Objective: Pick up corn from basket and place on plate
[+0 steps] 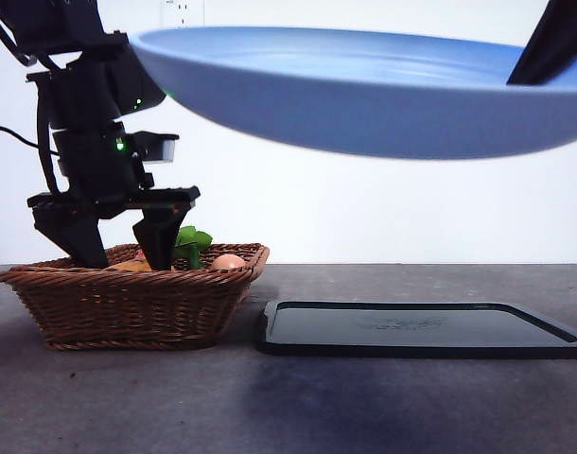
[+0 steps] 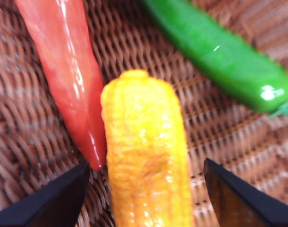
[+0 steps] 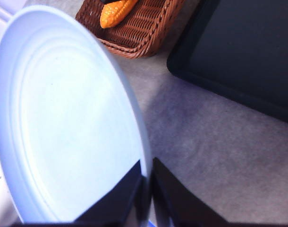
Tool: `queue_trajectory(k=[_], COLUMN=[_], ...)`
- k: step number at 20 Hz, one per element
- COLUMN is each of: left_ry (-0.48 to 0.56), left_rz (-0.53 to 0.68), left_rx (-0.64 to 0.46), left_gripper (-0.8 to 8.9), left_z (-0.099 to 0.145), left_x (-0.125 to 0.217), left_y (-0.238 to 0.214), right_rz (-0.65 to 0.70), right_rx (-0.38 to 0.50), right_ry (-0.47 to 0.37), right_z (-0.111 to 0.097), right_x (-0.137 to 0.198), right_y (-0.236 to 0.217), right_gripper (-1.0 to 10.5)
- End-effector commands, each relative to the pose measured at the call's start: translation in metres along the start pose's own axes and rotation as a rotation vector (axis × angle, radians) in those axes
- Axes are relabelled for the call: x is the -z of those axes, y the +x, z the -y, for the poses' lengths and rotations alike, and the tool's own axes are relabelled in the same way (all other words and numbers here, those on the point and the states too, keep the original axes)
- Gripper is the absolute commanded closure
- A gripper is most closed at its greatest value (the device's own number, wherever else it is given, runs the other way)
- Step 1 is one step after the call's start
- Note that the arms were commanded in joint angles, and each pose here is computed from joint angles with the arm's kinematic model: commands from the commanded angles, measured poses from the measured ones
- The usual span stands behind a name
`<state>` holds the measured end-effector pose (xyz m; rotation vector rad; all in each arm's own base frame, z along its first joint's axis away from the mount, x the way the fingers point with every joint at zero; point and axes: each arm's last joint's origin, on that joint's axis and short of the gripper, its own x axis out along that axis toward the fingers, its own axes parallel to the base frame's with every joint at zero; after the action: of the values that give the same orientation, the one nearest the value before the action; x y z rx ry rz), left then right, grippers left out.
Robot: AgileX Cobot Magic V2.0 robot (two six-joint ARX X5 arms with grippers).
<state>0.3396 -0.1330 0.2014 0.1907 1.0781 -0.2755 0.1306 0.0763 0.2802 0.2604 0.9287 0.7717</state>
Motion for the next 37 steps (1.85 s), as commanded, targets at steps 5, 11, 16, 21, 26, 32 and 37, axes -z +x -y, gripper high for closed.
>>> queue_trajectory(k=[5, 11, 16, 21, 26, 32, 37], left_ry=[0.034, 0.034, 0.003, -0.022, 0.047, 0.225, 0.359], left_rz=[-0.041, -0.08, -0.004, 0.236, 0.348, 0.19, 0.103], left_rx=[0.004, 0.001, 0.006, 0.064, 0.381, 0.479, 0.491], left_gripper=[4.56, 6.46, 6.64, 6.63, 6.63, 6.63, 6.63], left_z=[0.01, 0.014, 0.012, 0.014, 0.044, 0.102, 0.134], left_x=[-0.001, 0.003, -0.003, -0.006, 0.008, 0.019, 0.024], left_y=[0.016, 0.016, -0.014, -0.102, -0.161, -0.129, -0.089], right_rz=[0.043, 0.057, 0.057, 0.004, -0.028, 0.007, 0.023], right_rx=[0.027, 0.044, 0.05, 0.116, 0.064, -0.003, -0.021], right_ry=[0.0, 0.013, 0.014, 0.046, 0.105, 0.186, 0.211], right_z=[-0.002, 0.002, 0.002, 0.015, 0.038, 0.053, 0.06], right_x=[-0.007, -0.008, -0.008, -0.019, -0.041, -0.054, -0.056], right_y=[-0.004, -0.006, -0.005, 0.018, 0.068, 0.088, 0.084], right_gripper=[9.4, 9.4, 9.4, 9.4, 9.4, 9.4, 9.4])
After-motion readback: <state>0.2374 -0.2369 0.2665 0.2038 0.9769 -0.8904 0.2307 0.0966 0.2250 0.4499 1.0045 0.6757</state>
